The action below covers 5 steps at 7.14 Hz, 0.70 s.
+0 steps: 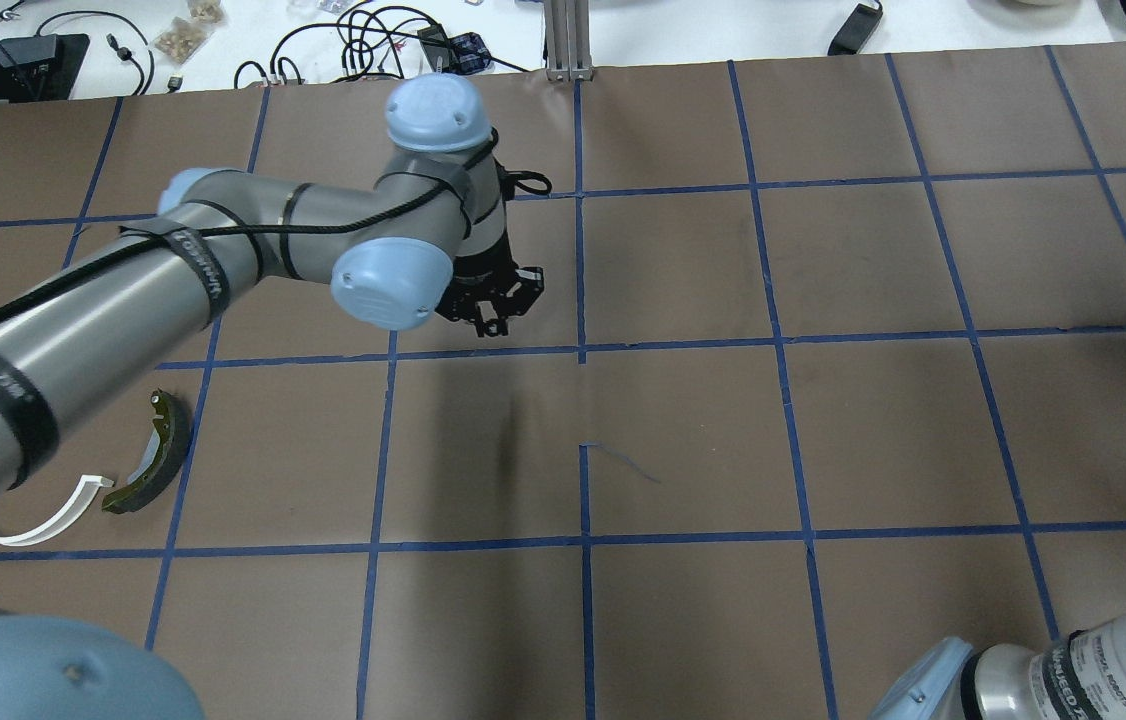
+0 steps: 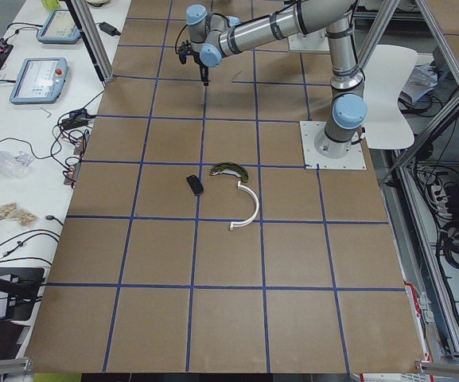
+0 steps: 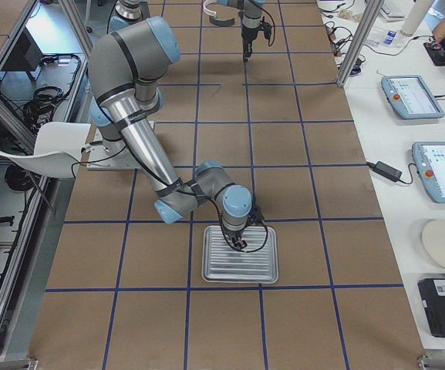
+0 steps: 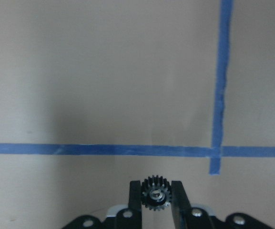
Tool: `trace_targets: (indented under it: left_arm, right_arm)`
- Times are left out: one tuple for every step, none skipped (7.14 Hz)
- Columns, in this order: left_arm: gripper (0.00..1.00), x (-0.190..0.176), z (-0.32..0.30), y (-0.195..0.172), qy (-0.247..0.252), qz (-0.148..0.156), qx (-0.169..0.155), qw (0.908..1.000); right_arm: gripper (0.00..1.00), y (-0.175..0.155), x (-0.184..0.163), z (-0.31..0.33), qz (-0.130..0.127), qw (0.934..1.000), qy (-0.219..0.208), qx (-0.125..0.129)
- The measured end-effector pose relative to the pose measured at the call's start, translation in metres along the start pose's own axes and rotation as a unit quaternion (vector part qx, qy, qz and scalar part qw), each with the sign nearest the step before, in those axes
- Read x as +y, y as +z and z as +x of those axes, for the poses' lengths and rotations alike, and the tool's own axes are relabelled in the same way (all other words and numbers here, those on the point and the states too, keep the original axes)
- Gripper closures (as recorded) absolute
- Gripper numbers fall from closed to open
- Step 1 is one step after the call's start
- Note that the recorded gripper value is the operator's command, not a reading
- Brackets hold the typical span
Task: Place bearing gear from tray to pile
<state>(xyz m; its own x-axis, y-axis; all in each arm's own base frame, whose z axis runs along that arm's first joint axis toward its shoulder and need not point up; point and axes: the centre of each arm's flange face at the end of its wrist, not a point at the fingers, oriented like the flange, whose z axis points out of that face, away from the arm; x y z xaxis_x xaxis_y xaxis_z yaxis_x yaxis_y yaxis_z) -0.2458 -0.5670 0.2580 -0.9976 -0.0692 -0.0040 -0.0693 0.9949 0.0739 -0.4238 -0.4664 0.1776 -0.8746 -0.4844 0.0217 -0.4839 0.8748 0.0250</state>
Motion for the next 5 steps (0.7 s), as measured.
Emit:
trace_targets:
  left_arm:
    - [1.00,-0.012,-0.048,-0.019,-0.012,0.000,0.002,0.9999]
    - [1.00,-0.020,-0.096,-0.030,-0.018,-0.001,0.004,0.9998]
    - [1.00,-0.022,-0.144,-0.031,-0.014,-0.004,0.004,0.9999]
    - [1.00,-0.020,-0.197,-0.027,-0.006,-0.009,0.007,0.9999]
    - [1.00,-0.017,-0.249,-0.021,-0.002,-0.015,0.012,0.9998]
  right_arm:
    - [0.85,-0.001,-0.001,0.000,-0.002,1.0000,0.000,0.001]
    - [0.90,-0.002,-0.001,0.000,-0.003,1.0000,0.002,0.003]
    - [0.93,-0.003,-0.002,0.000,-0.003,1.0000,0.005,0.004]
    - [0.93,-0.004,-0.003,-0.001,-0.004,1.0000,0.008,0.005]
    - [0.93,-0.006,-0.004,-0.001,-0.004,0.9999,0.009,0.006]
